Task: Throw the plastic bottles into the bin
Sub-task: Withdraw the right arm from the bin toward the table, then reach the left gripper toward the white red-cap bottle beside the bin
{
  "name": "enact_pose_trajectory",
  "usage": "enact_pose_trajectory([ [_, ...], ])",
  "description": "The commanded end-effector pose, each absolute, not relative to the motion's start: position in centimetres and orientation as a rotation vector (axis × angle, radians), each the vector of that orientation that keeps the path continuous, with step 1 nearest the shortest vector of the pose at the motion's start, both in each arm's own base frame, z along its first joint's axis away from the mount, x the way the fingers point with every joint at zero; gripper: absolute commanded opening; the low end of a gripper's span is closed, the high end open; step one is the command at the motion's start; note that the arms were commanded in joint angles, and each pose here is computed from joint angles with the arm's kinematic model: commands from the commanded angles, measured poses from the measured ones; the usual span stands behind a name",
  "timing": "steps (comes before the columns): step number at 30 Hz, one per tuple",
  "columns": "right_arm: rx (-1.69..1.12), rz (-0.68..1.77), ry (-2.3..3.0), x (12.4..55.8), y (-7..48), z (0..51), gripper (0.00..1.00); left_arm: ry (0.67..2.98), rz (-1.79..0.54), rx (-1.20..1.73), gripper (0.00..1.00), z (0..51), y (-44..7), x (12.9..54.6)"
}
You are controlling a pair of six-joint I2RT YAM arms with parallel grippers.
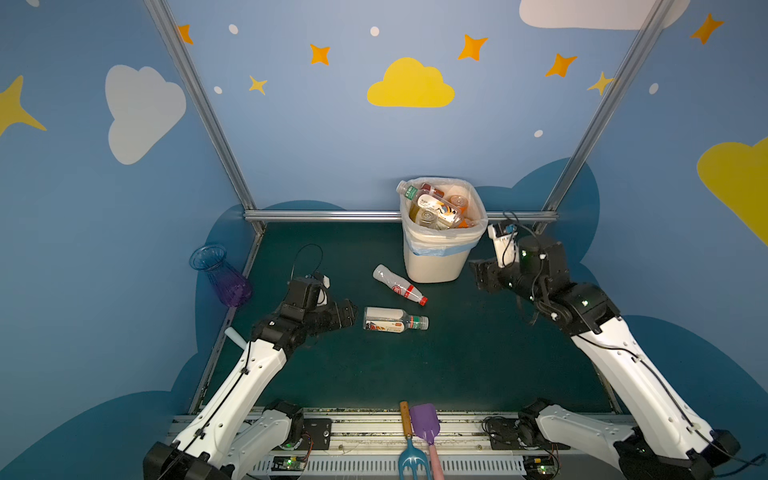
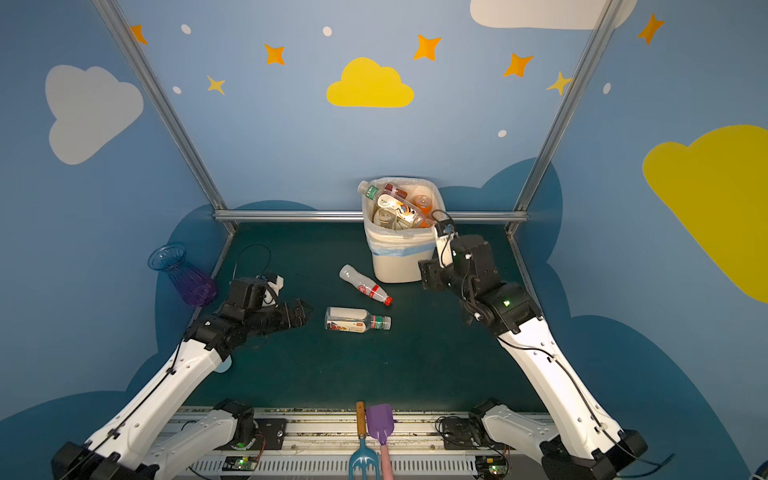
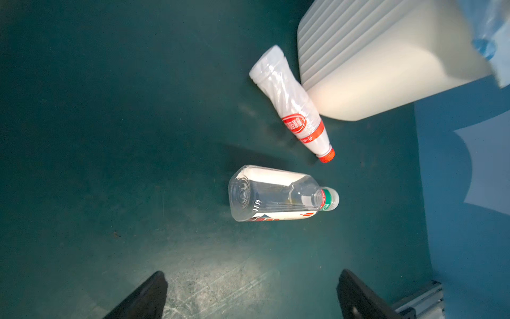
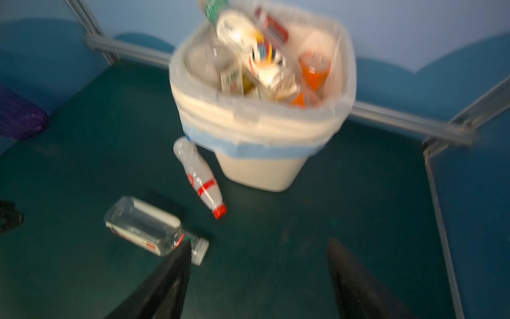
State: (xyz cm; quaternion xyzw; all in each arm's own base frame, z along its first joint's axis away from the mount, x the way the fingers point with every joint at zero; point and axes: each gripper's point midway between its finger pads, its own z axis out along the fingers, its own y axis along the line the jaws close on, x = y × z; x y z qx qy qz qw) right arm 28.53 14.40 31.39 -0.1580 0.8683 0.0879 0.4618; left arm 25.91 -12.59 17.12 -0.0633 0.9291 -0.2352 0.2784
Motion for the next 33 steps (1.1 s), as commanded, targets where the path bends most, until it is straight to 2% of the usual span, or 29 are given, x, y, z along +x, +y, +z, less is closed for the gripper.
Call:
enact_pose_trajectory([
  [1, -0.276, 0.325, 2.258, 25.7, 13.7, 27.2, 0.78, 2.528, -0.535, -0.126, 0.97, 16.7, -12.7, 25.6],
  [9, -0.326, 0.429, 2.438, 22.0, 14.2, 19.2, 0.77, 2.587, -0.571, -0.122, 1.0, 13.9, -15.3, 25.1],
  [16, -0.47, 0.624, 2.427, 21.0, 17.4, 17.5, 0.77, 2.583, -0.582, -0.163, 1.0, 12.4, -16.4, 26.0],
  [21, -0.539, 0.64, 2.411, 21.6, 19.2, 17.5, 0.76, 2.561, -0.582, -0.182, 1.0, 12.2, -16.7, 26.8],
  [27, -0.607, 0.615, 2.445, 22.5, 21.1, 16.2, 0.75, 2.508, -0.487, -0.135, 0.97, 13.4, -16.9, 29.7],
  [33, -0.621, 0.633, 2.469, 22.2, 21.8, 14.9, 0.75, 2.479, -0.324, -0.051, 0.91, 16.1, -17.6, 35.6],
])
